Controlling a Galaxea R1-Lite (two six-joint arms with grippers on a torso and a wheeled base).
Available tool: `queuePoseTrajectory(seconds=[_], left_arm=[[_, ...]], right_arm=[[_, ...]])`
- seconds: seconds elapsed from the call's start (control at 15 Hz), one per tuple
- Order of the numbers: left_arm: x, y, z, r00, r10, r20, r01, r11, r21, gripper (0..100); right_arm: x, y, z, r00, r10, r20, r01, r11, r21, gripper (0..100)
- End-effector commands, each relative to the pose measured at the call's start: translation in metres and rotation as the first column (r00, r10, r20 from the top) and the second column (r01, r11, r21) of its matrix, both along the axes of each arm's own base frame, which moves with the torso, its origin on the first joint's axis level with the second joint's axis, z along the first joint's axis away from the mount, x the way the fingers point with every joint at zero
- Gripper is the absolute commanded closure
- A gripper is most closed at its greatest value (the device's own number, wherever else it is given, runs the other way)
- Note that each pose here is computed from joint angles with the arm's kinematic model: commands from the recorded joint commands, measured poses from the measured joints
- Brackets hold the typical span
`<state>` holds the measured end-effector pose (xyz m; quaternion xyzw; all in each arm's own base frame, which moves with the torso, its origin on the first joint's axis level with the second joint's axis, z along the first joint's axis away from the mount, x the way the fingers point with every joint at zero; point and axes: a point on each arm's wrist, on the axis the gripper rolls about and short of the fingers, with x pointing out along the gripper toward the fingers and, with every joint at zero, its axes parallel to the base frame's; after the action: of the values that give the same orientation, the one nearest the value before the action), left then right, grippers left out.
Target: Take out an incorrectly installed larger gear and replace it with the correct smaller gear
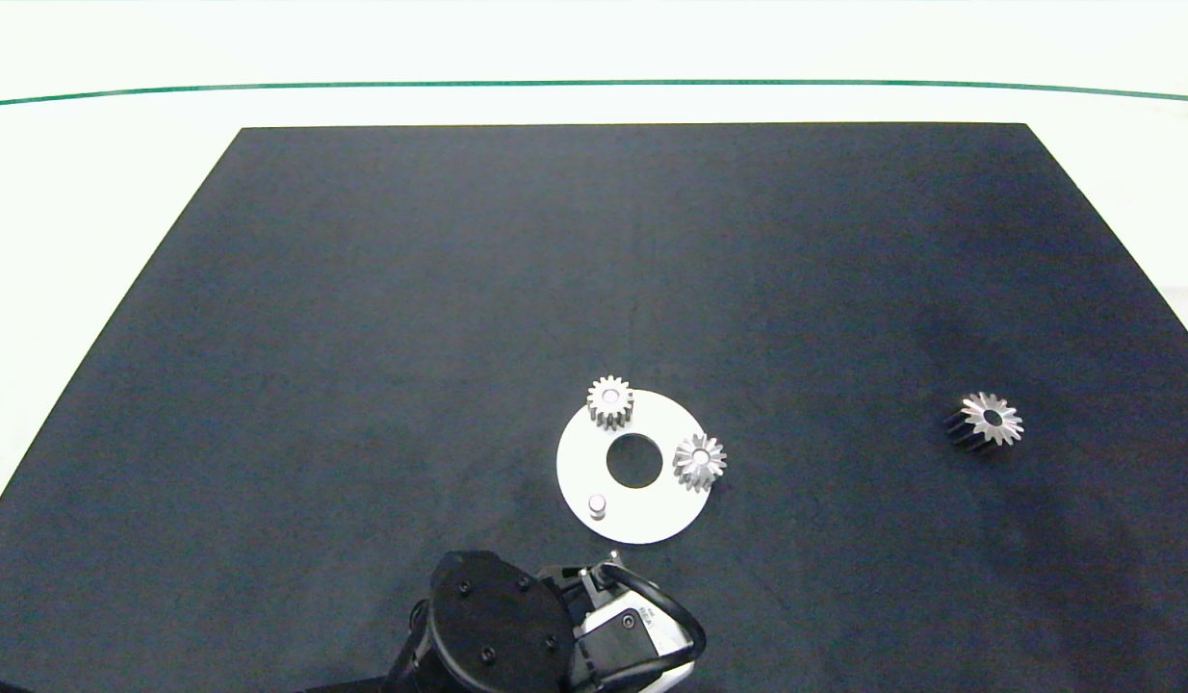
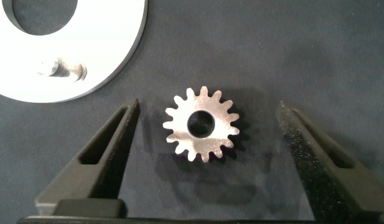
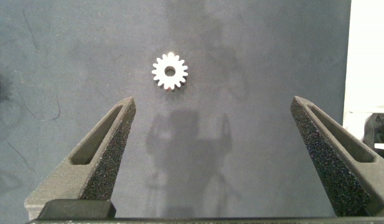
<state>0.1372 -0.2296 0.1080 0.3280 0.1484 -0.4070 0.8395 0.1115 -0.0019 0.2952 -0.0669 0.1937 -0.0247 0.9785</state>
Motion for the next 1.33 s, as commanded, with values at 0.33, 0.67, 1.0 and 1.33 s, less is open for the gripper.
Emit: queuePoseTrajectory(seconds=[0.33, 0.67, 1.0, 1.33], left_arm=[[0.0022, -0.0005, -0.0022, 1.000, 0.006, 0.000, -0.006, 1.000, 0.006, 26], [0.0058, 0.0006, -0.0047, 1.000, 0.018, -0.002, -0.018, 1.000, 0.017, 37], [0.0074, 0.0019, -0.0044, 1.000, 0.024, 0.000, -0.024, 1.000, 0.019, 46], [0.0074, 0.0020, -0.0051, 1.000, 0.023, -0.001, -0.023, 0.999, 0.022, 56]], right_arm=[[-0.0002, 0.0000, -0.0002, 1.000, 0.001, -0.002, -0.001, 1.000, -0.001, 0], [-0.0002, 0.0000, -0.0002, 1.000, 0.001, -0.002, -0.001, 1.000, -0.001, 0], [-0.0002, 0.0001, -0.0002, 1.000, 0.005, -0.002, -0.005, 1.000, 0.001, 0], [0.0003, -0.0001, -0.0003, 1.000, 0.004, -0.004, -0.004, 1.000, 0.001, 0]])
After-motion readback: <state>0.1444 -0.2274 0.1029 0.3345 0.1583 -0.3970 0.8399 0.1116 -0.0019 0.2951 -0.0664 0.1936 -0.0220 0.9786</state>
